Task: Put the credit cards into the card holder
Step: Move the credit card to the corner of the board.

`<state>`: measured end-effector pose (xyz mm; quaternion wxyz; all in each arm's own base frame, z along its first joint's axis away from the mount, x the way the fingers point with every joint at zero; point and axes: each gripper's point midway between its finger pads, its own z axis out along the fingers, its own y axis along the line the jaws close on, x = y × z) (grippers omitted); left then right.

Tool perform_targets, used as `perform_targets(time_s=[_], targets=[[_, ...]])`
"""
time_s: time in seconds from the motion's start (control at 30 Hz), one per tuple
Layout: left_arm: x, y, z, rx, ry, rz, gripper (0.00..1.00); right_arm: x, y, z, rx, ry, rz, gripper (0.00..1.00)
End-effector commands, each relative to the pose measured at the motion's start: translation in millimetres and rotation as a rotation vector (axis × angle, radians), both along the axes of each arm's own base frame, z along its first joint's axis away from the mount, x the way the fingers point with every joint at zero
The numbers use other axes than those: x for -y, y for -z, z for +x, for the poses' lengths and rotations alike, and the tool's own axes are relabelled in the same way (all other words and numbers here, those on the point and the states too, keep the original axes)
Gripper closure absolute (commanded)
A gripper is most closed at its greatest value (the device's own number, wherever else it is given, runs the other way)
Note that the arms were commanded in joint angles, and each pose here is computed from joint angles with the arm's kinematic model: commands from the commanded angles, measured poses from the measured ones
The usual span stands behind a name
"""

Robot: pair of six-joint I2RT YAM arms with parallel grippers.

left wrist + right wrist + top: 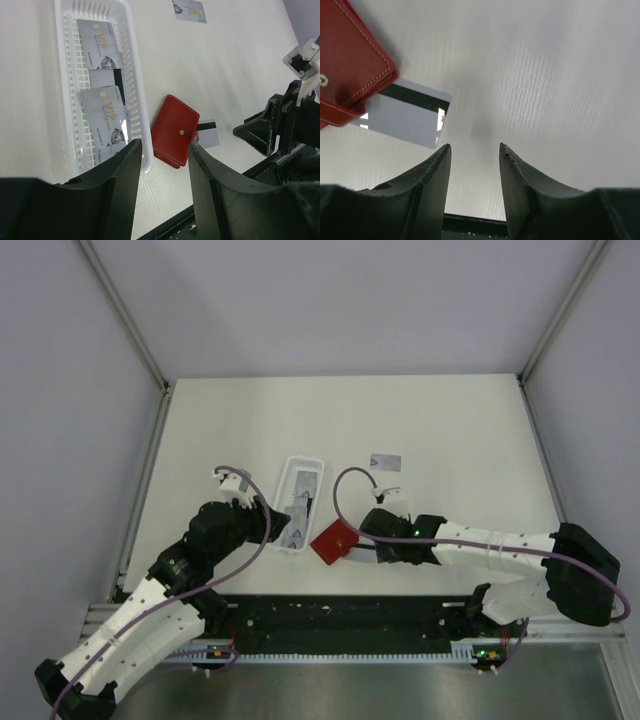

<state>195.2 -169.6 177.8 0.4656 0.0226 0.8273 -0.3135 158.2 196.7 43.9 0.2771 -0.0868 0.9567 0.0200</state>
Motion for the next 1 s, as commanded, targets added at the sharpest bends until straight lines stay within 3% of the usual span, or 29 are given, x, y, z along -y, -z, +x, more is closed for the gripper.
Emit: perform_targets(time_s=[0.0, 0.43, 0.97], targets=[[0.2, -23.9, 5.8, 0.062, -0.016, -0.038, 0.52, -7.2, -21.7, 32.3, 0.085, -0.013, 0.041, 0.58], [1.9, -14.2, 3.1, 0.041, -0.002, -0.032, 0.52, -45.6, -8.8, 68.7, 0.082, -0.150, 0.068, 0.69], [0.9, -6.8, 1.8, 0.029, -0.003, -0.028, 0.53, -62.2, 31.3, 48.0, -0.033, -0.262, 0.065, 0.75]])
